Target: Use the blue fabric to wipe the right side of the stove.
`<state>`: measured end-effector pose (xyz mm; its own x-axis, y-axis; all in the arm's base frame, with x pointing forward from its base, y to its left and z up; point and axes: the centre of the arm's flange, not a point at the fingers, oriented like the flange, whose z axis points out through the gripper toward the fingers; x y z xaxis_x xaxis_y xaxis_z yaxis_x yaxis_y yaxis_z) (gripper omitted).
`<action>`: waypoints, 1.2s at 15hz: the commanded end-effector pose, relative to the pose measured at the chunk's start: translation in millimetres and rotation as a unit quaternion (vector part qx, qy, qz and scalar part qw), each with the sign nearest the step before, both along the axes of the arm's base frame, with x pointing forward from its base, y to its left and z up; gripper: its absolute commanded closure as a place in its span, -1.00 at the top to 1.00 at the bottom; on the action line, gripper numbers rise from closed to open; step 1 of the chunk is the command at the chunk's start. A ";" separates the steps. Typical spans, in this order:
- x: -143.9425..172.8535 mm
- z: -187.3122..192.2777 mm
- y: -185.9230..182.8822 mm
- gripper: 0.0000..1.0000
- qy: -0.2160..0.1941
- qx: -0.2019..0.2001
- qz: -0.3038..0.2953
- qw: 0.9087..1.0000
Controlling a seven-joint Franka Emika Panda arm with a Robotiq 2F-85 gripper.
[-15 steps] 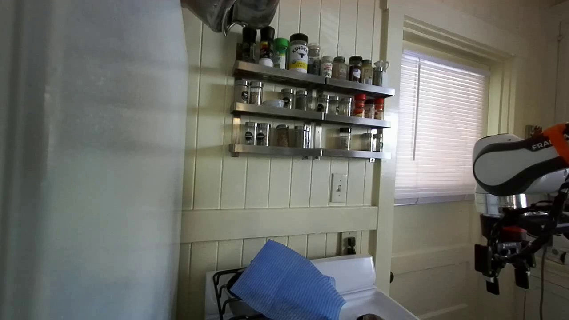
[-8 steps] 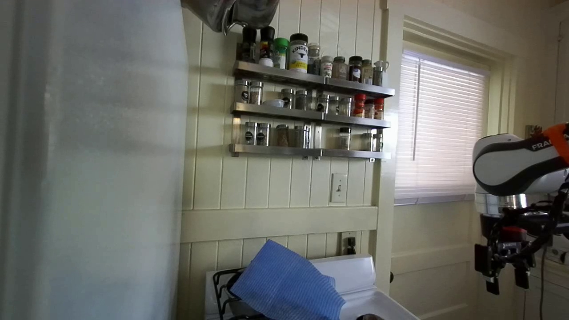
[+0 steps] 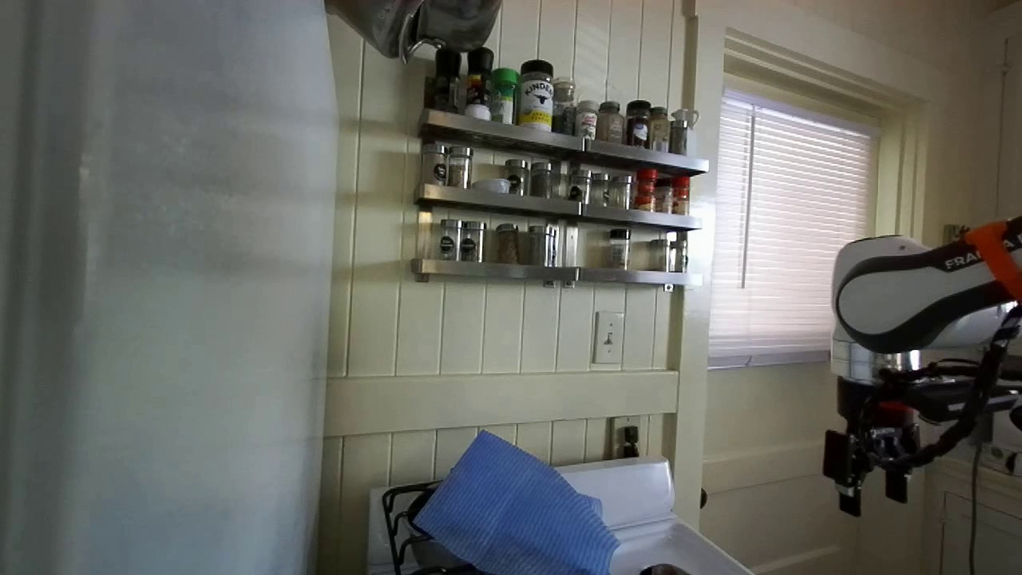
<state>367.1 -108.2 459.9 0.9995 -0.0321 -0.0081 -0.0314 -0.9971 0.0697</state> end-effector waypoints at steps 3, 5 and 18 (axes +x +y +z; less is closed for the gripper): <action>33.7 -2.8 84.6 1.00 -0.039 -0.021 0.103 0.994; 46.0 -0.7 115.5 1.00 -0.049 -0.037 0.150 0.987; 90.4 59.5 227.3 1.00 -0.114 -0.036 0.307 0.944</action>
<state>457.6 119.1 519.4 0.8054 0.5613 0.1906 0.5282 -0.8254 0.1991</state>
